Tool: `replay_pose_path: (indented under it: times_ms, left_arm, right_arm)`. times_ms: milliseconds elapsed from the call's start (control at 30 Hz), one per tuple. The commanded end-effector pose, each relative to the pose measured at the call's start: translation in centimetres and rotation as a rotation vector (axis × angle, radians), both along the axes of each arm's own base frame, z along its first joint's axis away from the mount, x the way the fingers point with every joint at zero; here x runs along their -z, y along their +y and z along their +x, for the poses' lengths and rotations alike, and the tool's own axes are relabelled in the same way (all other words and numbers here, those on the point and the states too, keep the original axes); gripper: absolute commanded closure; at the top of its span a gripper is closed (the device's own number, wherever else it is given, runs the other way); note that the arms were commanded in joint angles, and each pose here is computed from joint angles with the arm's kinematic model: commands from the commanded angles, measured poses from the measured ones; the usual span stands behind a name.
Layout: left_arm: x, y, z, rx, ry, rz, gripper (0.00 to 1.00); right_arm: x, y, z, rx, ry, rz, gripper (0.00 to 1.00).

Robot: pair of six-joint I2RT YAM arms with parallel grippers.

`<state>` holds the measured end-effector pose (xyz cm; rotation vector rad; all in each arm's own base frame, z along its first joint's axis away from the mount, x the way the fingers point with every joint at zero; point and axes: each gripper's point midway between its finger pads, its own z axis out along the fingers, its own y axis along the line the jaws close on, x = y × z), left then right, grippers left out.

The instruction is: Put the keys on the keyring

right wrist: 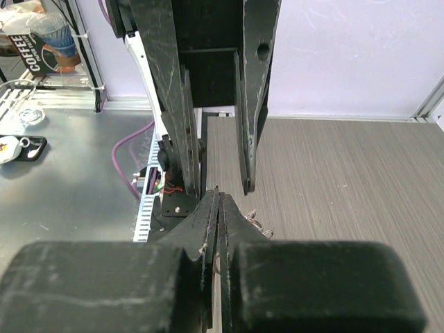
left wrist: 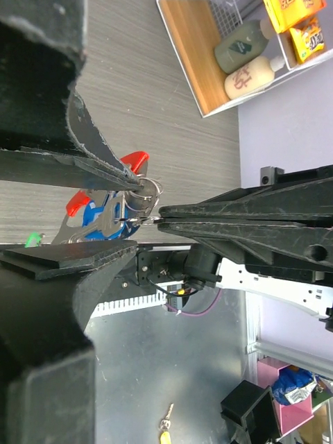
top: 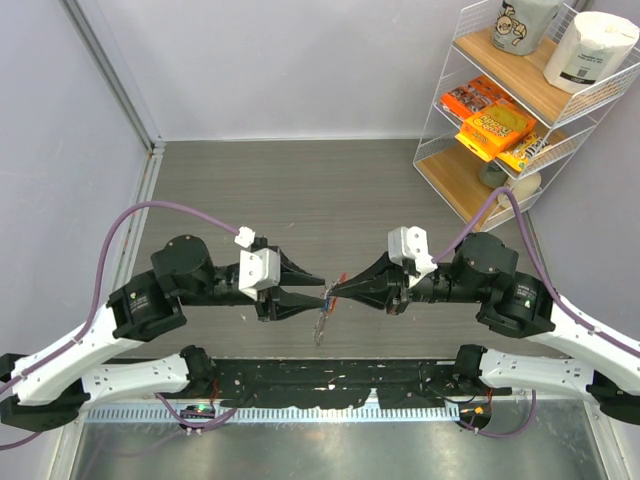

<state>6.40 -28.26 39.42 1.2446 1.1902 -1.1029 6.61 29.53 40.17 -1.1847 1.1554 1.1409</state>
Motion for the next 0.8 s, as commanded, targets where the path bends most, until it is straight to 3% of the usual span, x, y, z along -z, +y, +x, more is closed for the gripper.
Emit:
replay_pose_path:
  times_ms: [0,200,767]
  left_arm:
    - [-1.5,-0.4,-0.5,0.037,-0.01,-0.059,0.6]
    - [-1.0,-0.4,-0.6,0.037,-0.009,-0.058,0.63]
    - [-1.4,-0.5,0.5,-0.018,-0.008,-0.061,0.86]
  right_arm:
    - [-3.6,-0.5,-0.2,0.007,-0.03,0.13,0.94]
    - [-3.9,-0.6,-0.2,0.014,-0.034,0.144,0.95]
    - [-4.0,-0.3,-0.4,-0.005,-0.03,0.144,0.95]
